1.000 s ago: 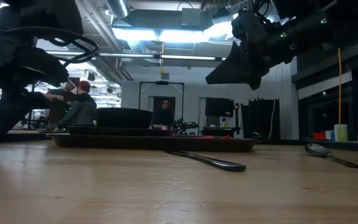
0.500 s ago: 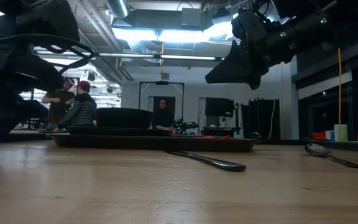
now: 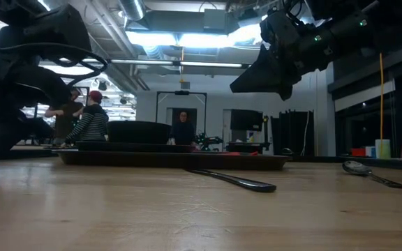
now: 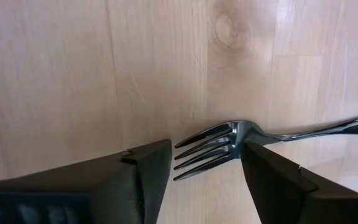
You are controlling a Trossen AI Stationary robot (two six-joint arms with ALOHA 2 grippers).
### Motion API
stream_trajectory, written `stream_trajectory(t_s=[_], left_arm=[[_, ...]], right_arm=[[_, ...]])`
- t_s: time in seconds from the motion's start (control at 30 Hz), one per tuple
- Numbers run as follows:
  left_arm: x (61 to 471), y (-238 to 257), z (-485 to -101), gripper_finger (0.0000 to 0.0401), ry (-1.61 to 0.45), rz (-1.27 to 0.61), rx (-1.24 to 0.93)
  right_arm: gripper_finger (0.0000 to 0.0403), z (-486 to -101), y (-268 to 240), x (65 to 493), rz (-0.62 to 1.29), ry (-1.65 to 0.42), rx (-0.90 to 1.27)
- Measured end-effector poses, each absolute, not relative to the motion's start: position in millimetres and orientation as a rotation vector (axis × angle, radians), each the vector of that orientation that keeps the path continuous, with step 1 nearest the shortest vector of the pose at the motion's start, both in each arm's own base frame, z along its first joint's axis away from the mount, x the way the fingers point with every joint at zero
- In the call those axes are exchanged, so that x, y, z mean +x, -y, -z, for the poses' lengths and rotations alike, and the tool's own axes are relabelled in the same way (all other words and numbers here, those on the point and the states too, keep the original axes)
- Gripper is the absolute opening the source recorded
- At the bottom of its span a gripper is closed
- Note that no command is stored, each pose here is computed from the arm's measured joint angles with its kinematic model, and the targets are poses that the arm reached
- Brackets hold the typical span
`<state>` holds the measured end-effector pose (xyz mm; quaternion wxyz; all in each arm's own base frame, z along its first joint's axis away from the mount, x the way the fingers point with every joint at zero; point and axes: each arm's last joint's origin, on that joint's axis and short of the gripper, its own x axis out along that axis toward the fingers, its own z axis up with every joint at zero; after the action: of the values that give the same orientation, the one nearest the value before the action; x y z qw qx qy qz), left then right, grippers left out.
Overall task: Set up tray
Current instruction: Put the silver fork on the red napkin
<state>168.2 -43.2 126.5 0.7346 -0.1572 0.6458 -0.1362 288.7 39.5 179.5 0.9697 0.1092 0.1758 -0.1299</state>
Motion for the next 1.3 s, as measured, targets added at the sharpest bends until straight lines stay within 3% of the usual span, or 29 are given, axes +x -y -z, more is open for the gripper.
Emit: stream_trajectory(t_s=[0.43, 0.77, 1.0, 1.3], left_arm=[[169.0, 36.0, -125.4, 0.0114, -1.405, 0.315, -0.318], [169.2, 36.9, -125.8, 0.0017, -1.401, 0.350, -0.333], [170.6, 38.2, -128.3, 0.0012, -1.410, 0.357, -0.385], [196.5, 40.4, -162.1, 0.0002, -1.319, 0.311, -0.358]], right_arm=[[0.0026, -179.5, -39.6, 288.7, 0.262, -0.355, 0.220], [0.0026, -179.5, -39.5, 288.7, 0.262, -0.355, 0.220], [0.0026, -180.6, -39.6, 289.1, 0.261, -0.343, 0.225], [0.0016, -183.3, -46.2, 288.2, 0.295, -0.313, 0.145]])
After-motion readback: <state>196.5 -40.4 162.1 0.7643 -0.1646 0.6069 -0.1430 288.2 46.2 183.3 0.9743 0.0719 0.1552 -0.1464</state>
